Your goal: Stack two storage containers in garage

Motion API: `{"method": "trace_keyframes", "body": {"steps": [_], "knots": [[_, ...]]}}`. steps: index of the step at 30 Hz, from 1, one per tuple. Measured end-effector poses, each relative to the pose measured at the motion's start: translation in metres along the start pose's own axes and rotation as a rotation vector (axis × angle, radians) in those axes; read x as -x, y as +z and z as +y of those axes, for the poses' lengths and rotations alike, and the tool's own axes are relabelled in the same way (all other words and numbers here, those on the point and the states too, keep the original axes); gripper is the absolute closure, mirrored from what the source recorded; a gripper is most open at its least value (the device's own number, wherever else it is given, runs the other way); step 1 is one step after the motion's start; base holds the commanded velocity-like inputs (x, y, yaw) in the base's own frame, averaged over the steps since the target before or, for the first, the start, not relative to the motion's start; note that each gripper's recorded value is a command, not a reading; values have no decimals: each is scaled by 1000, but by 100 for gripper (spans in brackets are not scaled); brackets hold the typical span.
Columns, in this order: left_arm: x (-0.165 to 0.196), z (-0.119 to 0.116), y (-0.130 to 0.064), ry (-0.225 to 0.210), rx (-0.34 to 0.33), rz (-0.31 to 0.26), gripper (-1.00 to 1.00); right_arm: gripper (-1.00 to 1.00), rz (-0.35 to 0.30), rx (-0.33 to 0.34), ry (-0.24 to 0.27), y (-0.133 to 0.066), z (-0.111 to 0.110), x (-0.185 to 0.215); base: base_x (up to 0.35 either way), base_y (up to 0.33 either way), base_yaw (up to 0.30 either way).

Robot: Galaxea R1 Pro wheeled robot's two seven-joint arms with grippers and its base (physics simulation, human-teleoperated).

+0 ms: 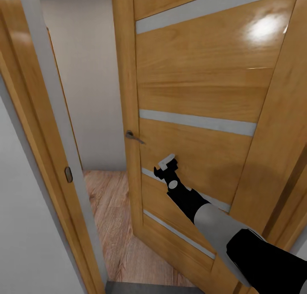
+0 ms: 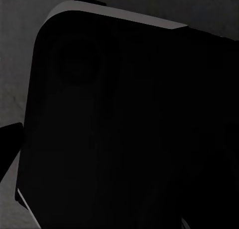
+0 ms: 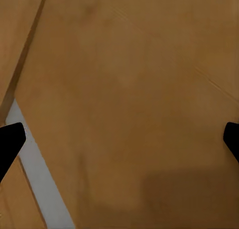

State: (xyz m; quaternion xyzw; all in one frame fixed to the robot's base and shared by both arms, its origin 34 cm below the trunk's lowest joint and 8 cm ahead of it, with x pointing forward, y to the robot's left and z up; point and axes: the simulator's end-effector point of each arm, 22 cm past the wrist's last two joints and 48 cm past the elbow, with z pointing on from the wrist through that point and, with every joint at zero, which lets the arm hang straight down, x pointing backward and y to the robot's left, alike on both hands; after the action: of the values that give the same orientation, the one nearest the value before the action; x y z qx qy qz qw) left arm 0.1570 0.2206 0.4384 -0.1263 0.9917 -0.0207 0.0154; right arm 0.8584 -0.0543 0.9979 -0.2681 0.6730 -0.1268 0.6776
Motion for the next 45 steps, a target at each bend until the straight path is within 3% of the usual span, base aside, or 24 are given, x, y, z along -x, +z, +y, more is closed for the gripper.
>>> {"method": "trace_keyframes", "body": {"steps": [23,37,45], "knots": [[0,-1,0,-3,-1,-1,-100,-100,-1,3,1,0,1,0,5,0,0],[1,0,0,-2,0,-2,-100,-100,5,4,-5,-1,2,-3,252,-65,0],[1,0,0,-8,1,-2,-100,-100,9,5,-8,0,2,-4,65,-29,0]]}}
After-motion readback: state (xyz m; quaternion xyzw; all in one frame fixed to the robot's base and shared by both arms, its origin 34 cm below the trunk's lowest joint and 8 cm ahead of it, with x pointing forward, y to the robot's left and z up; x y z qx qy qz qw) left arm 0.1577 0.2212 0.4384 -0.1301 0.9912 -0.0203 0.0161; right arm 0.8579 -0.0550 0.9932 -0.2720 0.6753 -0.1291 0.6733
